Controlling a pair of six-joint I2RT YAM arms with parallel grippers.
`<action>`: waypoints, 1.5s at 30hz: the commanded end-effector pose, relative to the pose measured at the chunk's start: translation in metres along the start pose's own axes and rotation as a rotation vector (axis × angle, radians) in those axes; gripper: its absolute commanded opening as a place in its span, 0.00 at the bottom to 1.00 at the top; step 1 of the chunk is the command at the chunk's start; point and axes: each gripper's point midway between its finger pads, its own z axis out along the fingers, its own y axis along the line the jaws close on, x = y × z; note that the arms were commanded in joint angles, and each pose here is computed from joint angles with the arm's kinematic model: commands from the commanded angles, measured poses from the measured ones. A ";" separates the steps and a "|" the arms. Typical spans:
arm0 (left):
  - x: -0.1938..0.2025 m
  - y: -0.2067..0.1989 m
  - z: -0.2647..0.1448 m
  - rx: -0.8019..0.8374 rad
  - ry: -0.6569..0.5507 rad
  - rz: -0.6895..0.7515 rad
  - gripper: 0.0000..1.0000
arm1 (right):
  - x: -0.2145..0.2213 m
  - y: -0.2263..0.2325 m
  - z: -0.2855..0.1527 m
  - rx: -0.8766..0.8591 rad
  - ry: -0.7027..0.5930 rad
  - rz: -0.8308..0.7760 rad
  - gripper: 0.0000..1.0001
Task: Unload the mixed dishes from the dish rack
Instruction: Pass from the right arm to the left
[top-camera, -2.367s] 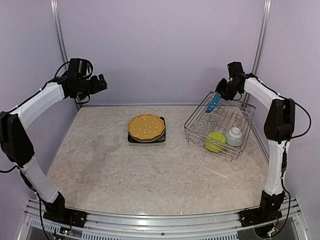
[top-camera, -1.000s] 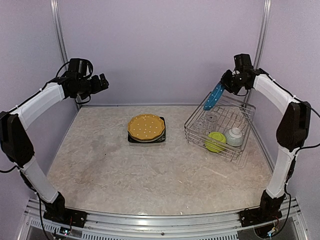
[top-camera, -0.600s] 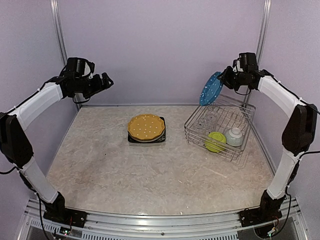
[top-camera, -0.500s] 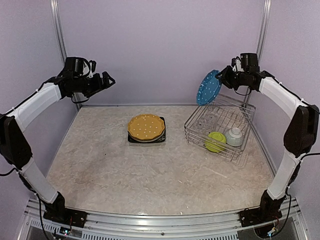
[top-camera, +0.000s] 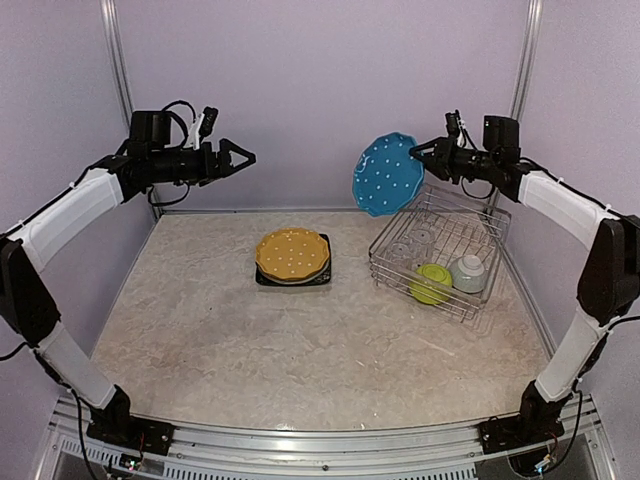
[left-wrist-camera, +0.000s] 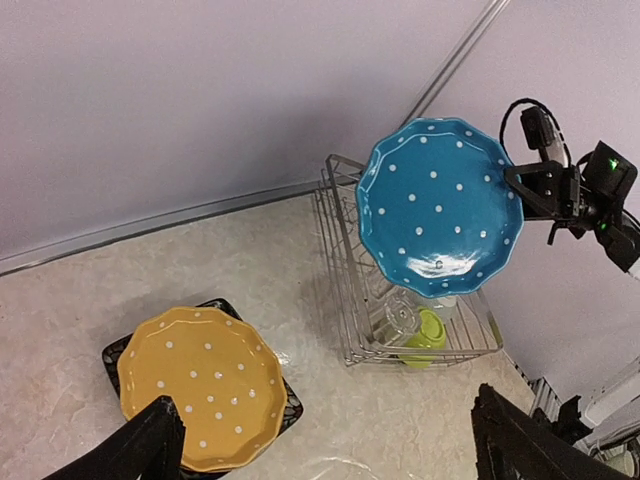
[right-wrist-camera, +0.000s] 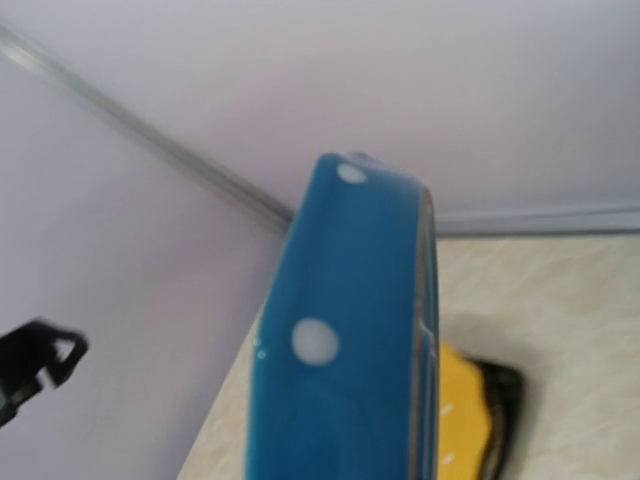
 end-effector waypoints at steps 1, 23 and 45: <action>0.010 -0.033 0.015 0.109 0.034 0.089 0.94 | -0.004 0.095 -0.016 -0.290 -0.029 -0.168 0.00; 0.075 -0.070 0.049 0.271 0.205 0.399 0.73 | 0.111 0.144 0.014 -0.548 0.372 -0.109 0.00; 0.105 -0.071 0.066 0.237 0.302 0.504 0.26 | 0.156 0.149 0.021 -0.549 0.519 -0.051 0.00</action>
